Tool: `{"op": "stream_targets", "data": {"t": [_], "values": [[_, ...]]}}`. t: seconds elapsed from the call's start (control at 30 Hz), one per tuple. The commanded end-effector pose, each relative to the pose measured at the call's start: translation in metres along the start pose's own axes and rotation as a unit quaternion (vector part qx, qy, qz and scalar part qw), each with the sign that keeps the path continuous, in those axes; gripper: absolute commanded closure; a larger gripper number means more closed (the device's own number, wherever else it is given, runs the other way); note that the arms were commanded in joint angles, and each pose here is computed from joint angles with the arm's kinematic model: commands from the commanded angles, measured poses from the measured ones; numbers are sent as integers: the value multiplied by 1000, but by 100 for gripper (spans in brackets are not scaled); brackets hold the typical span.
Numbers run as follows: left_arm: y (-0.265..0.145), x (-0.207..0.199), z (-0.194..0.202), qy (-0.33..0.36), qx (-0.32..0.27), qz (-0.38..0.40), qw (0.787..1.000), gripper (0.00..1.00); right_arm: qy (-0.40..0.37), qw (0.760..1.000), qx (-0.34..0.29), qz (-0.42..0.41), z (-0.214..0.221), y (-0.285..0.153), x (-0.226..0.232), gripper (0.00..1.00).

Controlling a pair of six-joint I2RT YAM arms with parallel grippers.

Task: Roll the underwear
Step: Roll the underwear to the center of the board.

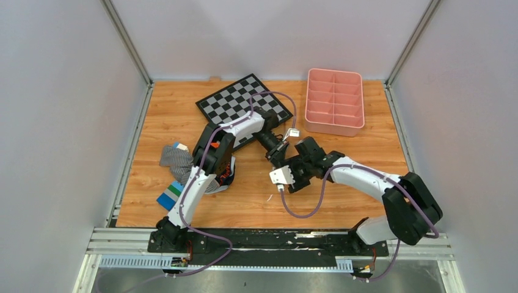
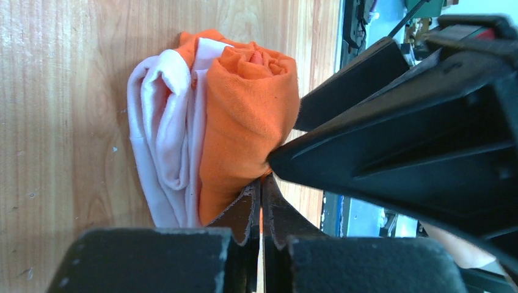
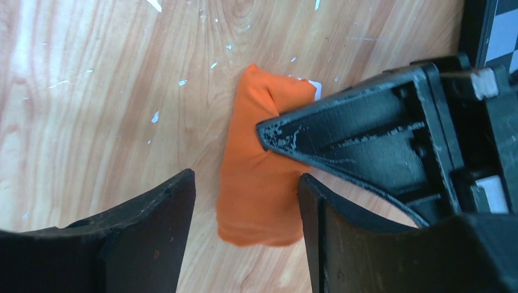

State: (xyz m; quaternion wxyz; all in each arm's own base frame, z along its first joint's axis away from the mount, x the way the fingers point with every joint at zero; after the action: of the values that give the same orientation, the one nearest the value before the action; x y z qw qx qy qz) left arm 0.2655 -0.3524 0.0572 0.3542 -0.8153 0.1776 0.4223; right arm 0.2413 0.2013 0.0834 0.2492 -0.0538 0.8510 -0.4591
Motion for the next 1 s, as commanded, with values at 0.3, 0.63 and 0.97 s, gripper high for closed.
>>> {"op": "stream_targets", "data": {"t": [0.3,0.63,0.97], "values": [[-3,29,8,-10,33,-53,998,89,-75,992,88,43,35,42,5,77],[-119,3,-16,31,-49,-200,978,49,171,972,-1,-161,32,40,21,89],[-186,-59,2,67,-164,-270,946,39,350,906,-7,-237,61,50,17,89]]}}
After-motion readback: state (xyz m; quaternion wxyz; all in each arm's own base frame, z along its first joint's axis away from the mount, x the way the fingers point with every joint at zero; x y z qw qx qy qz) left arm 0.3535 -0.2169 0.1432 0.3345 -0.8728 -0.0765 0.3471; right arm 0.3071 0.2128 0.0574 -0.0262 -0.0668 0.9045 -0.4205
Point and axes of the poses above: each gripper's point midway between its finger pads, its own y axis out along the fingers, its own x axis along the line the jaws close on, z = x × y, the point moved 3 cm from there along -y, back along the fingers, and after that the axes turned 2 degrees about y, right-handed, at the moved point
